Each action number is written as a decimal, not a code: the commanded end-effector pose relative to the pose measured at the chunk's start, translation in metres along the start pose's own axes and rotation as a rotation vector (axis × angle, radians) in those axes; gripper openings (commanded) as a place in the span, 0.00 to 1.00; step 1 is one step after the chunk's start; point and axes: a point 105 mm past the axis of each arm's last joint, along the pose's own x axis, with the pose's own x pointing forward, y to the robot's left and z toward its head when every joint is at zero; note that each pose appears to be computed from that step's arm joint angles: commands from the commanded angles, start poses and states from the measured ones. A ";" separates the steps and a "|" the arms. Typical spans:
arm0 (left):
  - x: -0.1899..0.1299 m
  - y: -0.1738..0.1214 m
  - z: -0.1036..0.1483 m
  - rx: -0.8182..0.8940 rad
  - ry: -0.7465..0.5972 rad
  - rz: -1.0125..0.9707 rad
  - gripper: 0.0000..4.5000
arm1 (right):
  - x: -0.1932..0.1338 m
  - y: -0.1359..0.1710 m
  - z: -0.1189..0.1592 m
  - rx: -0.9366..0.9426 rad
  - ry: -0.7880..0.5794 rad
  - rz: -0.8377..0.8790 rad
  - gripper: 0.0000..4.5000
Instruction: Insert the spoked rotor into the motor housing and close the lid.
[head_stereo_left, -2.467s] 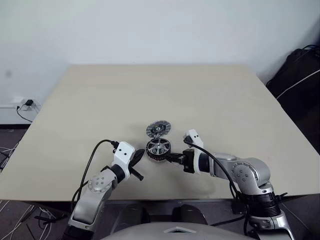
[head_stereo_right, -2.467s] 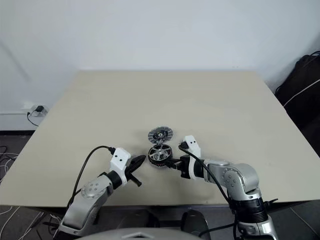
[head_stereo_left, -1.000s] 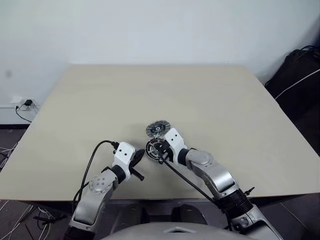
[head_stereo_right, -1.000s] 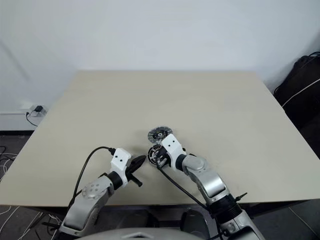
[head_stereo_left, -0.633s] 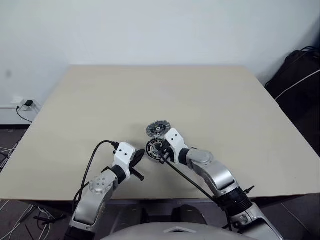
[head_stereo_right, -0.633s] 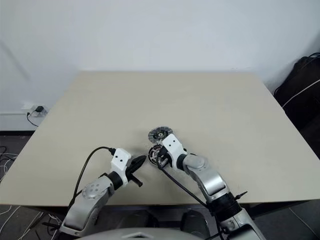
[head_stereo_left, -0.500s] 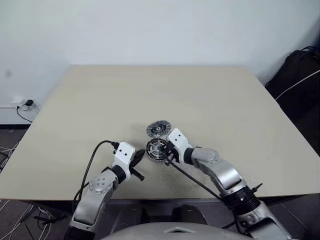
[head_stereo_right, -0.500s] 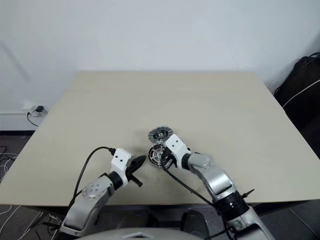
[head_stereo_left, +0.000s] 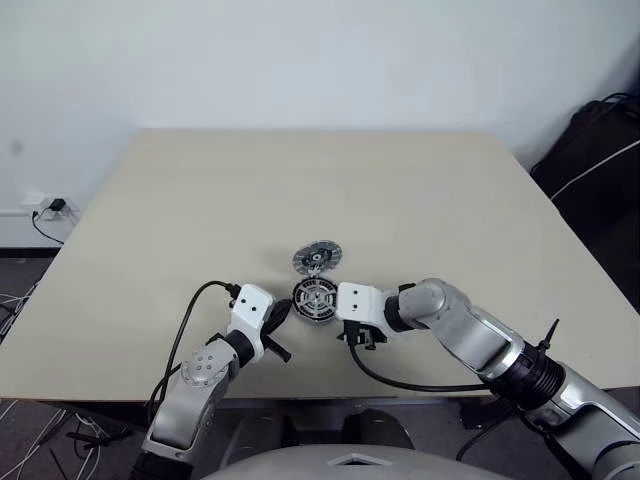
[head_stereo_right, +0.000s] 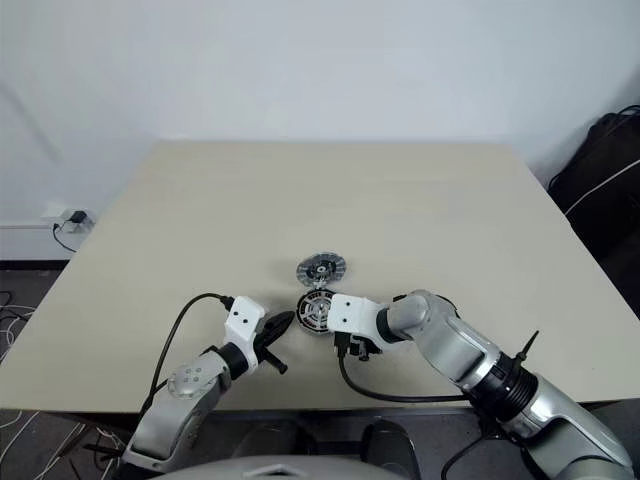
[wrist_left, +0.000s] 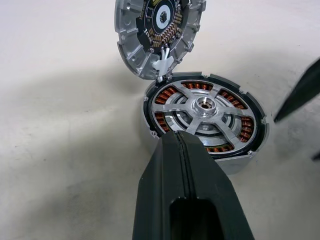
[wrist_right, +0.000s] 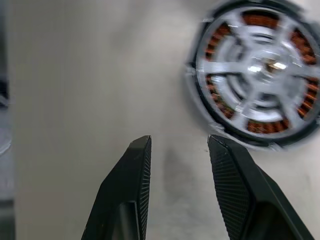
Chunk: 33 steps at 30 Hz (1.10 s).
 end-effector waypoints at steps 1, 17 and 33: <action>0.001 -0.001 0.009 0.012 -0.044 0.003 0.00 | -0.003 -0.007 0.007 -0.089 0.014 -0.010 0.43; -0.001 0.001 0.008 0.004 -0.050 0.024 0.00 | -0.011 -0.010 0.022 -0.210 -0.012 0.022 0.43; -0.002 0.000 0.008 0.001 -0.055 0.028 0.00 | 0.011 -0.023 0.026 -0.218 -0.005 -0.029 0.43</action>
